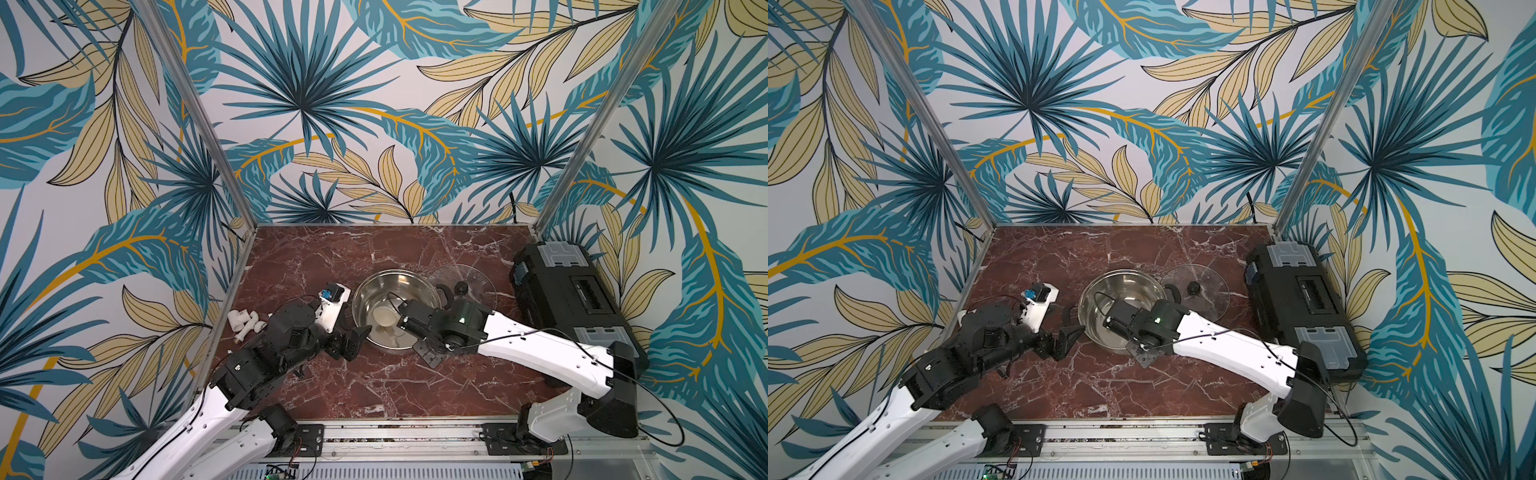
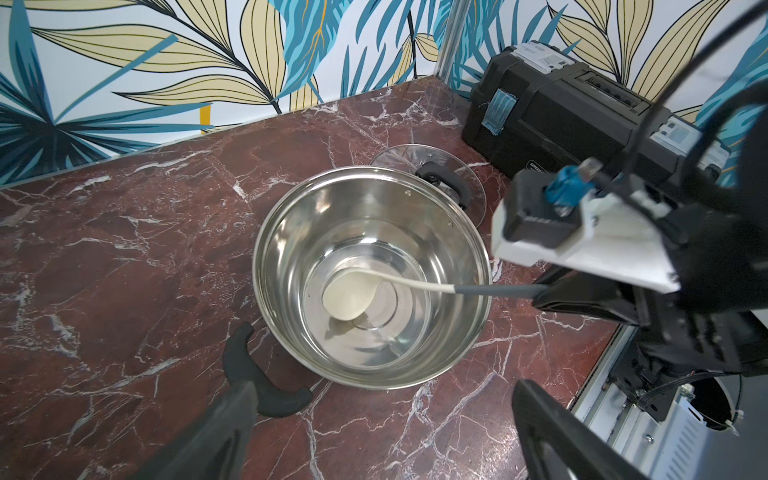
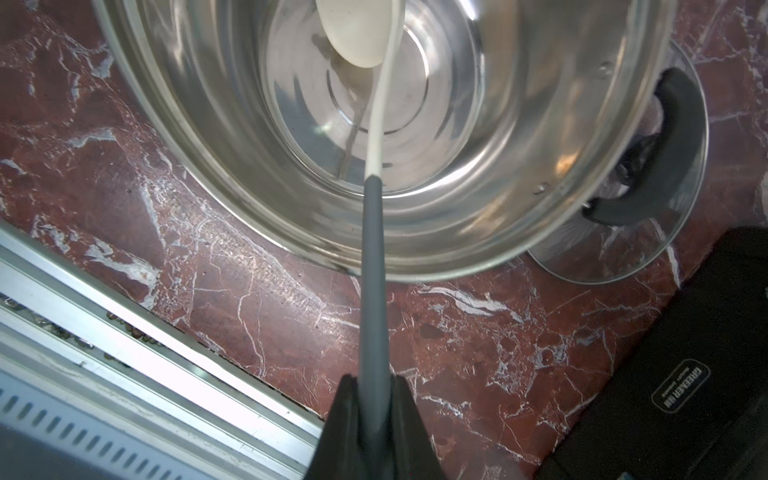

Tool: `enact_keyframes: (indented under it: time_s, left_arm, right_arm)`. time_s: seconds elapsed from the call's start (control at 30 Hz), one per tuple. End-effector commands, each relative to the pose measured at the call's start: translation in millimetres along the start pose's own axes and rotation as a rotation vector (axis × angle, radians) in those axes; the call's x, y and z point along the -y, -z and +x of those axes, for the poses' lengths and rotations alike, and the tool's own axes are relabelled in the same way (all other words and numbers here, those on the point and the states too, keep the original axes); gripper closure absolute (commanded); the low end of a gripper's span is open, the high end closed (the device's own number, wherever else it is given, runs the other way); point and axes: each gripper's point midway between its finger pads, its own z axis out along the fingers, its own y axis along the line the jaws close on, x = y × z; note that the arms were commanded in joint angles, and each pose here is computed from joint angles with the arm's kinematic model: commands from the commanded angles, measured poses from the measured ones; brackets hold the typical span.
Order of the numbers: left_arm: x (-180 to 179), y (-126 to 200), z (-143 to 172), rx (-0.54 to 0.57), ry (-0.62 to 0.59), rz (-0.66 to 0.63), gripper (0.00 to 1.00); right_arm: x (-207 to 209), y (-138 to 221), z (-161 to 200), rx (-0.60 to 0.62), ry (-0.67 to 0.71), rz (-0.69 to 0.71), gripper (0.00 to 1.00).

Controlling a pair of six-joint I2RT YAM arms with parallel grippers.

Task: Stir the soup with a spoon
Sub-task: Stir the soup in the pan with a stick, then place the spoon at the center of the board.

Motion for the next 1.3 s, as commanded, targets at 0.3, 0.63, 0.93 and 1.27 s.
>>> enact_keyframes:
  time_s: [0.3, 0.63, 0.93, 1.27]
  left_arm:
    - [4.1, 58.6, -58.5, 0.179, 0.075, -0.011, 0.00]
    - [1.5, 97.6, -76.5, 0.228, 0.067, -0.043, 0.00]
    - [-8.4, 99.9, -54.8, 0.225, 0.090, -0.075, 0.00]
    - [-9.1, 95.6, -38.5, 0.215, 0.117, -0.060, 0.00]
  right_arm:
    - [25.0, 75.1, 0.0, 0.252, -0.141, -0.100, 1.00]
    - [-84.5, 84.6, 20.5, 0.231, 0.027, -0.562, 1.00]
    - [-175.6, 13.3, 3.3, 0.178, 0.002, -0.647, 1.00]
    - [-235.5, -58.1, -17.1, 0.103, 0.018, -0.672, 1.00]
